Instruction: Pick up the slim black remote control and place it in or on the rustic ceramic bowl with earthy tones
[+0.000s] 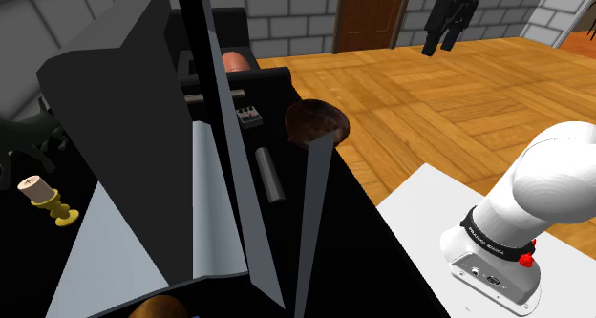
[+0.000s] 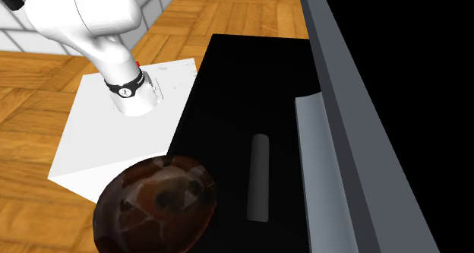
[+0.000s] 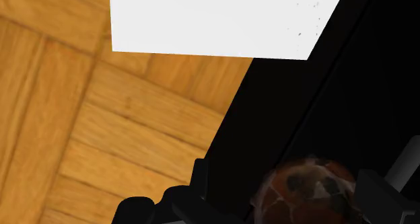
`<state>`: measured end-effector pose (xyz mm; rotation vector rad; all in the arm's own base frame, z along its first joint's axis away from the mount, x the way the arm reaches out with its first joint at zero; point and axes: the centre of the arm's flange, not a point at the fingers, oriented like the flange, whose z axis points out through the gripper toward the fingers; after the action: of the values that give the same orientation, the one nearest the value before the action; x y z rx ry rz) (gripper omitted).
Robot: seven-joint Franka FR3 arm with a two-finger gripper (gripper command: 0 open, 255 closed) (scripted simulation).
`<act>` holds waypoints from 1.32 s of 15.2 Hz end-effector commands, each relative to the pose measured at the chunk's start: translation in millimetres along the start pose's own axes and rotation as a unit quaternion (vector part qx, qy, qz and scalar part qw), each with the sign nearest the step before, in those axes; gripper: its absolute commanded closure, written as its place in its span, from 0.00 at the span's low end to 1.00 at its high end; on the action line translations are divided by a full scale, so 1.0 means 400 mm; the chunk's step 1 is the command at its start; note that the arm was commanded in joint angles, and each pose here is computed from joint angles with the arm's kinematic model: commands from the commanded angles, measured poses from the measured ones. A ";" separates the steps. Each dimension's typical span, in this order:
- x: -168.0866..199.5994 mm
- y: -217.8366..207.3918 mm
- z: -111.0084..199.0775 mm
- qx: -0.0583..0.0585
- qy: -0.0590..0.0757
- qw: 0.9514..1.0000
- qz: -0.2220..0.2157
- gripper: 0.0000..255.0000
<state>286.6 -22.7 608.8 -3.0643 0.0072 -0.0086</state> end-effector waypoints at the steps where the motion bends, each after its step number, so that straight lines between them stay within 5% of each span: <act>1: 0.000 0.000 0.000 0.000 0.000 1.000 0.000 0.00; 20: 0.155 -0.462 0.390 0.001 0.006 0.992 0.126 0.00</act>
<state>346.2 164.7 477.0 -3.0410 0.3684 -0.0108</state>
